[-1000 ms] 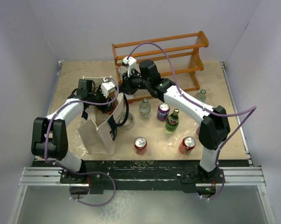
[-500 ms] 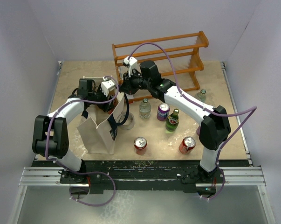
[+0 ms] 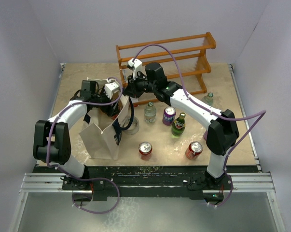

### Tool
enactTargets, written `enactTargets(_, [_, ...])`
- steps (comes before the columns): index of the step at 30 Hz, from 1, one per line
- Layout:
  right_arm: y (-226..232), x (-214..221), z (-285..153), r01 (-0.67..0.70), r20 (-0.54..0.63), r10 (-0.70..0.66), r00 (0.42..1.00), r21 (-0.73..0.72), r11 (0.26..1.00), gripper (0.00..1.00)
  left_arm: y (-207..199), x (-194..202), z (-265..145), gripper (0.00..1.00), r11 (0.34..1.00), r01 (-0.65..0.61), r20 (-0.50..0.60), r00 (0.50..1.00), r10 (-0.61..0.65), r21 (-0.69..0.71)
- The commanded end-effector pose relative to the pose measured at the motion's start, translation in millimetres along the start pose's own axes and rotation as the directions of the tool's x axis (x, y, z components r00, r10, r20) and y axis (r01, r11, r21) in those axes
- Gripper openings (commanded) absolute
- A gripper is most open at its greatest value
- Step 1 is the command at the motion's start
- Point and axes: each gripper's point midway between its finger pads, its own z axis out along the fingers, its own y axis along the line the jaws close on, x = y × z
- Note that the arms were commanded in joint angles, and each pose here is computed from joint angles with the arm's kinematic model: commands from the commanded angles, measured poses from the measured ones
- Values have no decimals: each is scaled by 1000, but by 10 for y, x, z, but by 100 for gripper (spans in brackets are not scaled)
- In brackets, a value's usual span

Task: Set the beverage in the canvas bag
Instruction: Place the drink in the canvas bag.

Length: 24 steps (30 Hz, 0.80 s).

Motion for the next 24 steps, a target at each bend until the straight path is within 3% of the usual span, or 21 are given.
enactTargets(1, [67, -66, -31, 12, 0, -12, 1000, -33, 999, 1, -48, -430, -183, 89, 999, -34, 87, 996, 33, 5])
enactTargets(7, [73, -62, -29, 12, -1, -12, 1000, -39, 999, 4, -56, -537, -266, 97, 999, -47, 98, 994, 48, -7])
enactTargets(24, [140, -105, -9, 6, 0, -6, 1000, -78, 997, 24, -169, -1012, -785, 99, 986, -149, 146, 976, 158, -75])
